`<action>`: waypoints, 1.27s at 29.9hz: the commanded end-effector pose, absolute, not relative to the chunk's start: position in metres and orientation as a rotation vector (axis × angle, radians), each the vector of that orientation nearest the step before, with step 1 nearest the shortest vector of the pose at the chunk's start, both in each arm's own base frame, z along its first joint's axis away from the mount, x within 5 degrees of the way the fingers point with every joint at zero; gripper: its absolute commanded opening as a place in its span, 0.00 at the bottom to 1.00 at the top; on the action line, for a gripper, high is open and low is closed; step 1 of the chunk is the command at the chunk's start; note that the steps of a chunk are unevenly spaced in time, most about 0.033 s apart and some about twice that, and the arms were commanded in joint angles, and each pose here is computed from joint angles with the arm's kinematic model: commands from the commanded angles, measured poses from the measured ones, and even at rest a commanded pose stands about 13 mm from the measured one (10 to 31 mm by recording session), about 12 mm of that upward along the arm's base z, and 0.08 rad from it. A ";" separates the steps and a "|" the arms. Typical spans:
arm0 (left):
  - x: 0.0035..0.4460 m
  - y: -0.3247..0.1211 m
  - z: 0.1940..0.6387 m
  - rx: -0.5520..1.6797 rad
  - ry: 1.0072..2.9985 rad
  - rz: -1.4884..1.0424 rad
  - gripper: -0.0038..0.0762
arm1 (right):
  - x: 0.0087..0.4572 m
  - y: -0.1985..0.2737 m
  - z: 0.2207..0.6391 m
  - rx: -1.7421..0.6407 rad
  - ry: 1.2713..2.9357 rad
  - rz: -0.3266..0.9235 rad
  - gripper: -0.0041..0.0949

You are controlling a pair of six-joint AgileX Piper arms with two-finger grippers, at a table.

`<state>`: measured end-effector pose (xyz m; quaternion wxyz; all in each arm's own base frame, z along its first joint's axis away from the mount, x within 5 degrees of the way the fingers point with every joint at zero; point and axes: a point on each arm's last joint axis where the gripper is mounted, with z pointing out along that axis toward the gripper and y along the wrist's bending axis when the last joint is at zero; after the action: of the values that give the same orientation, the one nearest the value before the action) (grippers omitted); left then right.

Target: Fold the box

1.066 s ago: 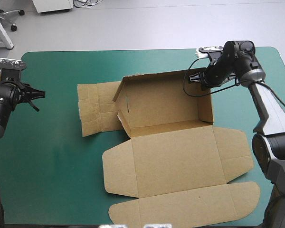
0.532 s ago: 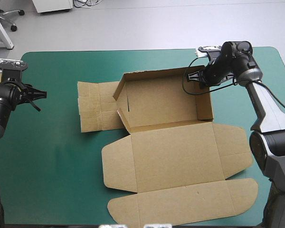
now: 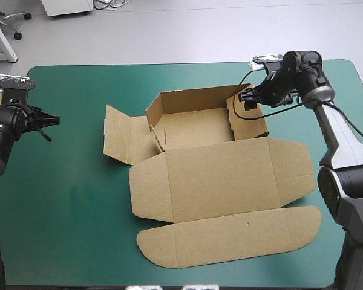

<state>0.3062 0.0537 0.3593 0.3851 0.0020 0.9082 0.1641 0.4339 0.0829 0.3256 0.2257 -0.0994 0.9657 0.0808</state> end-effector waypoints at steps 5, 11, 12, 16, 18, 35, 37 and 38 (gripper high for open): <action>0.302 0.054 0.379 0.004 2.226 0.428 0.42 | 0.392 0.074 0.401 -0.296 2.519 0.219 0.76; 0.301 0.053 0.373 0.004 2.242 0.418 0.42 | 0.365 0.070 0.426 -0.296 2.441 0.193 0.69; 0.302 0.053 0.372 0.007 2.243 0.417 0.42 | 0.362 0.070 0.426 -0.293 2.431 0.174 0.69; 0.301 0.052 0.358 0.016 2.273 0.410 0.42 | 0.350 0.080 0.417 -0.304 2.365 0.104 0.69; 0.300 0.052 0.352 0.019 2.291 0.409 0.42 | 0.342 0.087 0.414 -0.312 2.308 0.072 0.68; 0.301 0.050 0.350 0.013 2.274 0.378 0.42 | 0.389 0.096 0.340 -0.329 2.404 0.027 0.69; 0.301 0.050 0.350 0.013 2.274 0.378 0.42 | 0.400 0.100 0.335 -0.345 2.412 0.031 0.69; 0.301 0.050 0.350 0.013 2.274 0.378 0.42 | 0.404 0.101 0.332 -0.345 2.422 0.032 0.69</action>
<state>0.3026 0.0508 0.3297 0.3590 0.0042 0.9219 0.1455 0.3973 0.1020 0.3048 0.2910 -0.1289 0.9479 0.0086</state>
